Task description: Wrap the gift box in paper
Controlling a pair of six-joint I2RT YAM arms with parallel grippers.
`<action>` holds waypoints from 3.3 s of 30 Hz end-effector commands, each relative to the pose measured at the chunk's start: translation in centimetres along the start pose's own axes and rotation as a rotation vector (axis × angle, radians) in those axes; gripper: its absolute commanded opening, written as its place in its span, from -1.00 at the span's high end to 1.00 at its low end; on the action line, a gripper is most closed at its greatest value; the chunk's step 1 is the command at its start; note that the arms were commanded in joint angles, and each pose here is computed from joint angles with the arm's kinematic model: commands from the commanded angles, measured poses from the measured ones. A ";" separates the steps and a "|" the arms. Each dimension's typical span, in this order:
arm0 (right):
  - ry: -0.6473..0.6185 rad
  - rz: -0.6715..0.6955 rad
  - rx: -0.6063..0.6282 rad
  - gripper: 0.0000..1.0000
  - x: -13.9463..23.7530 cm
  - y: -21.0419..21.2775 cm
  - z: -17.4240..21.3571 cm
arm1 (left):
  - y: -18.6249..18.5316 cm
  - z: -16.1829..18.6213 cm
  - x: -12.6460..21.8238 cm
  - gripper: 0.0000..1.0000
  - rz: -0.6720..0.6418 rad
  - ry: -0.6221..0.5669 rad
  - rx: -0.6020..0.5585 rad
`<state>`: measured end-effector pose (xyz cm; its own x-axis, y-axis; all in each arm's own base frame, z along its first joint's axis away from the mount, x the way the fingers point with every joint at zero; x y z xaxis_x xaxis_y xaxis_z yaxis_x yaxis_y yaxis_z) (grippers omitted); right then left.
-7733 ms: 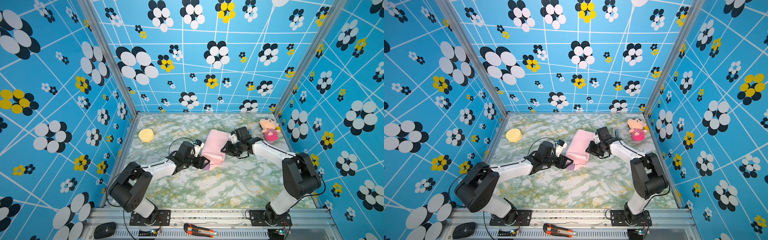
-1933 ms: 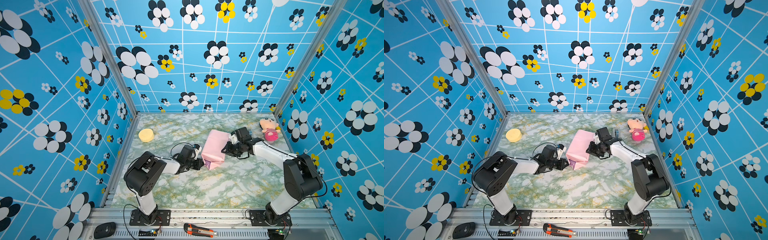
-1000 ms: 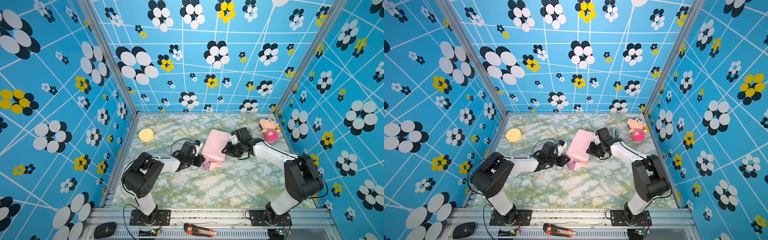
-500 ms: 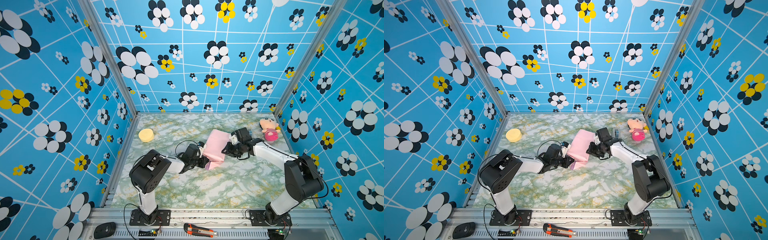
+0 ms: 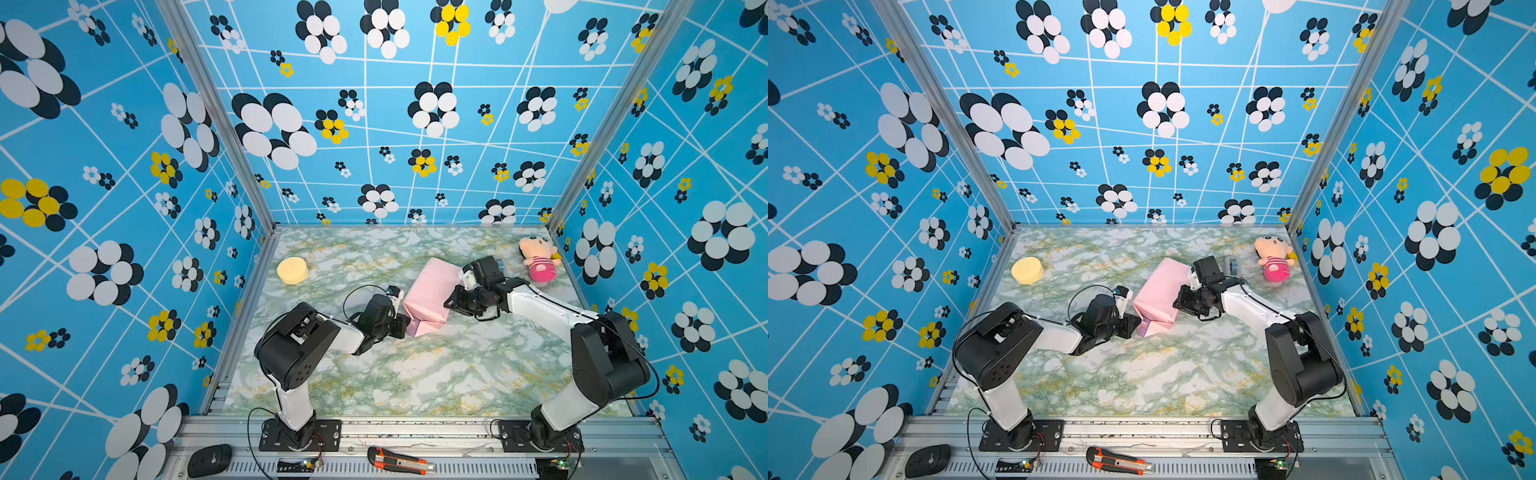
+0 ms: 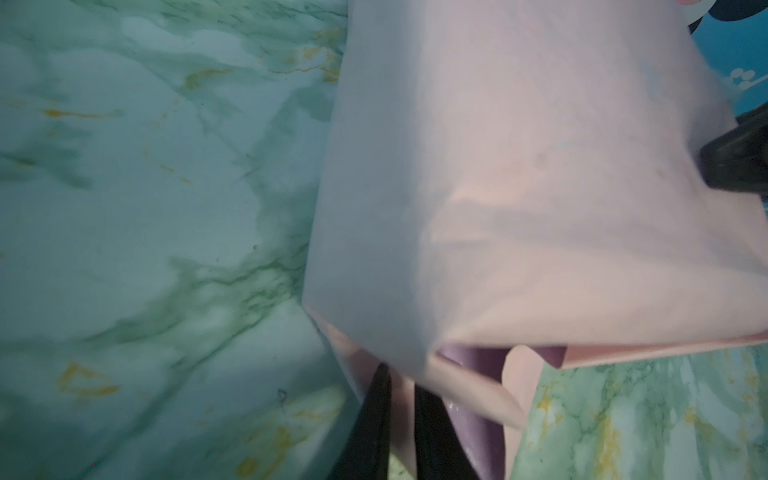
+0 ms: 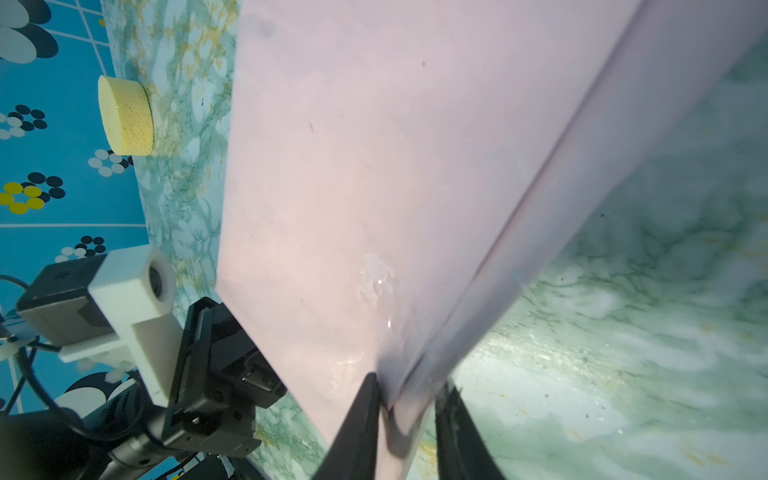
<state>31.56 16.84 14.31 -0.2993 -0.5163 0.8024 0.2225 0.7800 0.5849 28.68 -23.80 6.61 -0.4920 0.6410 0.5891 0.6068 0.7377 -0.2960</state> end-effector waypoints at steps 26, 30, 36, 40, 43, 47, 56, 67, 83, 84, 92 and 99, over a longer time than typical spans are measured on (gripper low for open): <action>-0.263 0.128 1.317 -0.56 1.7 9.3 6.1 | -0.5 -1.5 -1.0 0.69 0.091 -0.091 0.000; -0.290 0.123 1.465 -0.57 0.3 8.8 6.2 | -0.4 -1.3 -1.2 0.69 0.117 -0.110 0.007; -0.310 0.115 1.566 -0.56 -1.9 8.7 6.0 | -0.4 -0.9 -1.3 0.69 0.142 -0.124 0.013; -0.314 0.133 1.608 -0.56 -2.9 8.6 5.7 | -0.2 -0.8 -1.2 0.69 0.140 -0.131 0.022; -0.303 0.144 1.639 -0.56 -3.6 8.3 5.8 | 0.0 -0.7 -1.2 0.69 0.144 -0.133 0.024; -0.314 0.191 1.663 -0.57 -4.5 7.7 5.4 | 0.1 -0.6 -1.2 0.69 0.150 -0.138 0.027; -0.371 0.292 1.697 -0.55 -6.2 7.1 4.6 | 0.3 -0.5 -1.4 0.68 0.167 -0.135 0.034; -0.382 0.422 1.758 -0.33 -7.9 5.6 4.6 | 0.3 -0.7 -0.9 0.68 0.173 -0.142 0.040; -0.377 0.410 1.747 -0.09 -7.7 5.4 4.9 | 2.6 -1.6 1.4 0.75 0.122 -0.192 0.197; -0.375 0.408 1.747 -0.08 -7.7 5.3 4.9 | 2.6 -2.0 1.3 0.77 0.139 -0.207 0.202; -0.372 0.401 1.746 -0.07 -7.5 5.3 5.0 | 2.5 -1.8 -0.4 0.90 0.207 -0.207 0.217; -0.371 0.396 1.747 -0.05 -7.5 5.2 5.1 | 2.7 -1.8 -1.2 0.91 0.209 -0.187 0.223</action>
<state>30.94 27.25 11.91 -0.7232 -0.3405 0.6008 -0.6900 0.3924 -0.6082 31.48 -22.55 6.38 -0.4999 0.7822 0.3719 0.5544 0.6189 -0.5564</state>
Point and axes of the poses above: each gripper's point midway between its finger pads, its own x axis back along the fingers, its own y axis along the line the jaws close on, z = x × y, the point moved 7 cm from there along x, back along the fingers, and after that the axes turned 13 degrees about -x, right-handed, at the moved point
